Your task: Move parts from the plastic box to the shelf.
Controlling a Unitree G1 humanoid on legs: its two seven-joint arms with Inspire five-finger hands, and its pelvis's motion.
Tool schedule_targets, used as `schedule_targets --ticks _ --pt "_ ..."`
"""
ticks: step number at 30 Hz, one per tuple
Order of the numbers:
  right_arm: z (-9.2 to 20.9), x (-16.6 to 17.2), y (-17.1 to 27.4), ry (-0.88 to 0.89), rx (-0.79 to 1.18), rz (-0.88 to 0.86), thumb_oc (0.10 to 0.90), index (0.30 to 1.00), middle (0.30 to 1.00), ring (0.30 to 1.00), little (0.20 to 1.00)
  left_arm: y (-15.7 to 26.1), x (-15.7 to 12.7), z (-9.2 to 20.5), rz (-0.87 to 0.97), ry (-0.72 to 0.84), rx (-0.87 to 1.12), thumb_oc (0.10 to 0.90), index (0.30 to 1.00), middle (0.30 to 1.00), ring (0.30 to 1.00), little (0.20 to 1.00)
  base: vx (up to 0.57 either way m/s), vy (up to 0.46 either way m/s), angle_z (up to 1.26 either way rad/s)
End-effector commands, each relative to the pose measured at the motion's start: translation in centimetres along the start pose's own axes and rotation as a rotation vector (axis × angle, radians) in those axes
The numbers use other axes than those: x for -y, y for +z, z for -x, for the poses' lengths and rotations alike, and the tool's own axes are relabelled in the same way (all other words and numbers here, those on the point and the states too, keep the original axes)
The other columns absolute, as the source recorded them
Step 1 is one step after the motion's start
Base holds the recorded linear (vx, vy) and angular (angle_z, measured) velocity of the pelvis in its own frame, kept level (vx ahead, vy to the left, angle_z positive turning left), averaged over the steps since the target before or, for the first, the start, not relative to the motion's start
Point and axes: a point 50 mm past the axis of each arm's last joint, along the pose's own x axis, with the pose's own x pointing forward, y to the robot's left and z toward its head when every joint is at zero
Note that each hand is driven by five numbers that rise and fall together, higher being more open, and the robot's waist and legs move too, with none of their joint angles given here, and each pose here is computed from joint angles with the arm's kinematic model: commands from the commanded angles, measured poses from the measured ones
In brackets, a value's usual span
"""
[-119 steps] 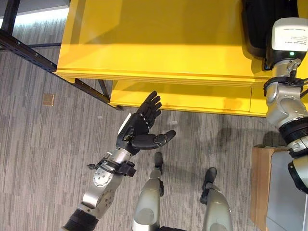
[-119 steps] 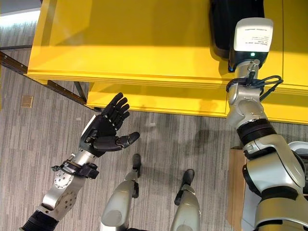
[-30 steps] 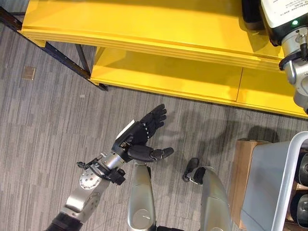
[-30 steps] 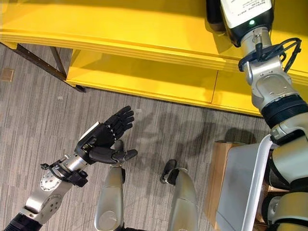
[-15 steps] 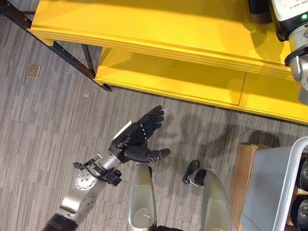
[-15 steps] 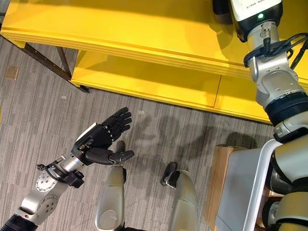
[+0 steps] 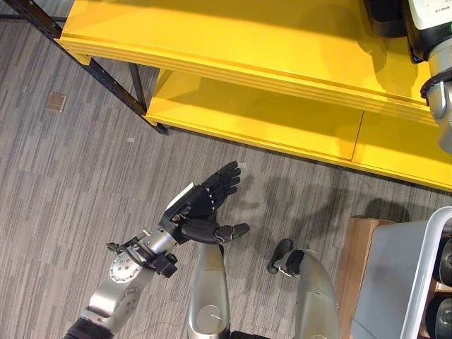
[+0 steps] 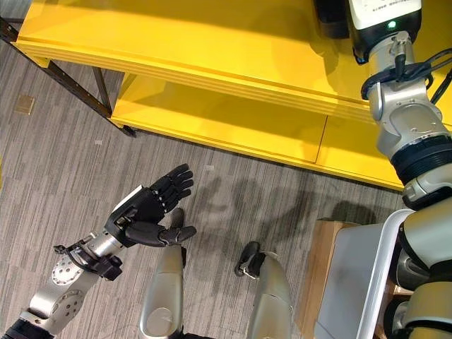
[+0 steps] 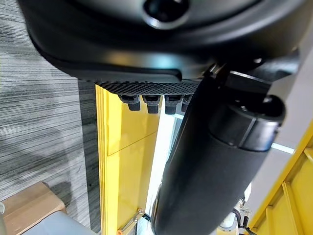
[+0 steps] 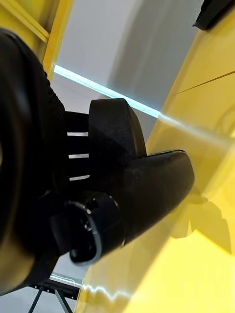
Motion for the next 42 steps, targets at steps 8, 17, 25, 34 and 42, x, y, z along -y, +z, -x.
schedule_targets --ticks 8,17,25,34,42 --pt "-2.3 6.0 -3.7 -0.198 -0.133 -0.001 0.476 0.407 0.407 0.407 0.407 3.3 0.7 -0.7 -0.029 -0.066 0.187 0.9 1.0 1.0 1.0 1.0 0.0 0.0 0.0" --pt "-2.1 5.2 -3.4 -0.141 -0.146 -0.067 0.9 1.0 1.0 1.0 1.0 3.4 0.8 -0.7 -0.015 -0.082 0.195 0.9 1.0 1.0 1.0 1.0 0.0 0.0 0.0" --pt "-2.4 4.6 -2.2 -0.061 -0.087 -0.126 0.9 1.0 1.0 1.0 1.0 3.3 0.8 -0.9 -0.02 -0.092 0.178 0.9 1.0 1.0 1.0 1.0 0.0 0.0 0.0" --pt "-2.4 4.8 -2.5 -0.1 -0.114 -0.176 0.9 1.0 1.0 1.0 1.0 3.5 1.0 -1.0 -0.011 -0.086 0.183 0.9 1.0 1.0 1.0 1.0 0.0 0.0 0.0" --pt "-2.3 5.6 -2.5 -0.206 -0.123 -0.226 0.9 1.0 1.0 1.0 1.0 3.4 1.3 -1.0 -0.004 -0.093 0.185 0.9 1.0 1.0 1.0 1.0 0.0 0.0 0.0"
